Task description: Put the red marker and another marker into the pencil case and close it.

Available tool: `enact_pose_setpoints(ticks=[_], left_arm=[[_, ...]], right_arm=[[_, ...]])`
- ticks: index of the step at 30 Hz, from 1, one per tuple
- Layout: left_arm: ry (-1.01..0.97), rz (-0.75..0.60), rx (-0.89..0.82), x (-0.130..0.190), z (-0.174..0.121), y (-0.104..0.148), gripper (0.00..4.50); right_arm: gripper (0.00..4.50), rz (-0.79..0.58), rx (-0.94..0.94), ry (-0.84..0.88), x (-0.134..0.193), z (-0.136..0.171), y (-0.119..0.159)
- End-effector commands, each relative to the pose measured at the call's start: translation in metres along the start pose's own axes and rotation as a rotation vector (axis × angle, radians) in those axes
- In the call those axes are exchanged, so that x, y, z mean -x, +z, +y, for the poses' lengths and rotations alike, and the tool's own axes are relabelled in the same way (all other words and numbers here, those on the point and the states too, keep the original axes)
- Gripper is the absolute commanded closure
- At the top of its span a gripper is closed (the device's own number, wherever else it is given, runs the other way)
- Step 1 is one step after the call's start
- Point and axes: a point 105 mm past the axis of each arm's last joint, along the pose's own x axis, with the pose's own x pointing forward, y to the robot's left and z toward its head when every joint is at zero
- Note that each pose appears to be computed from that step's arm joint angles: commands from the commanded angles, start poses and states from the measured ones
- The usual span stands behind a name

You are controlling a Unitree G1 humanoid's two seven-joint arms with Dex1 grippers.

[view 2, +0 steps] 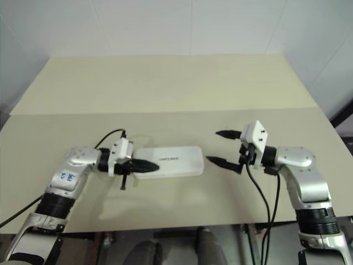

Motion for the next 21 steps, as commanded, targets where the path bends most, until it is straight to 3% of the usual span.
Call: enact_pose_setpoints(ticks=[1, 6, 13, 21], left_arm=[[0.033, 0.072, 0.025, -0.003, 0.001, -0.016, 4.49], [0.093, 0.093, 0.049, -0.007, 0.009, -0.025, 4.49], [0.109, -0.046, 0.085, -0.008, 0.014, -0.001, 4.49], [0.22, -0.219, 0.059, 0.035, 0.022, 0.028, 4.49]], right_arm=[[0.0, -0.041, 0.039, -0.006, 0.0, 0.005, 0.012], [0.0, -0.048, 0.038, -0.011, -0.001, 0.007, 0.013], [0.0, -0.045, 0.034, -0.008, 0.0, 0.005, 0.011], [0.0, -0.027, 0.042, -0.003, 0.004, -0.002, 0.007]])
